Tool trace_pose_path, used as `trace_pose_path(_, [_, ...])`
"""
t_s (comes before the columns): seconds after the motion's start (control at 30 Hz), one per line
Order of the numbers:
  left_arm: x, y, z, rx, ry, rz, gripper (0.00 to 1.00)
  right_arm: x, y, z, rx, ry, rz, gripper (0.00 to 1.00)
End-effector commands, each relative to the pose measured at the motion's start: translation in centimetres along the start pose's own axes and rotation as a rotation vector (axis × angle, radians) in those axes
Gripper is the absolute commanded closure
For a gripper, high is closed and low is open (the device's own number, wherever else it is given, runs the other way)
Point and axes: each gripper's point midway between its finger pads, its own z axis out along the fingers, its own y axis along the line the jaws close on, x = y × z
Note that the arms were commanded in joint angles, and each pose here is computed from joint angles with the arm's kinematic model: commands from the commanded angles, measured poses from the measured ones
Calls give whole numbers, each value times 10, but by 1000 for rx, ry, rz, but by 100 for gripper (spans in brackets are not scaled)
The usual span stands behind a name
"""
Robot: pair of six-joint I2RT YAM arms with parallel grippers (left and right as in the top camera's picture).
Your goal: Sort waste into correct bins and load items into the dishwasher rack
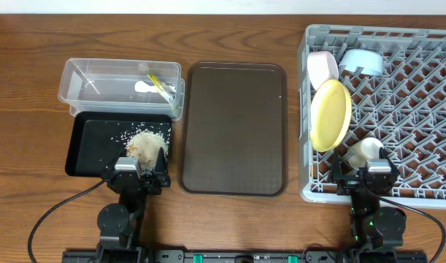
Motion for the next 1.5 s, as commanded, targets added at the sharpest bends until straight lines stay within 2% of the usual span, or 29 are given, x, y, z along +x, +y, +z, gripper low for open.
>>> trace_pose_path(0.0, [14,1,0,0,48,13,4,0,1,0,0,-2,-3,1])
trace_pose_path(1.47, [14,1,0,0,49,13,4,0,1,0,0,-2,-3,1])
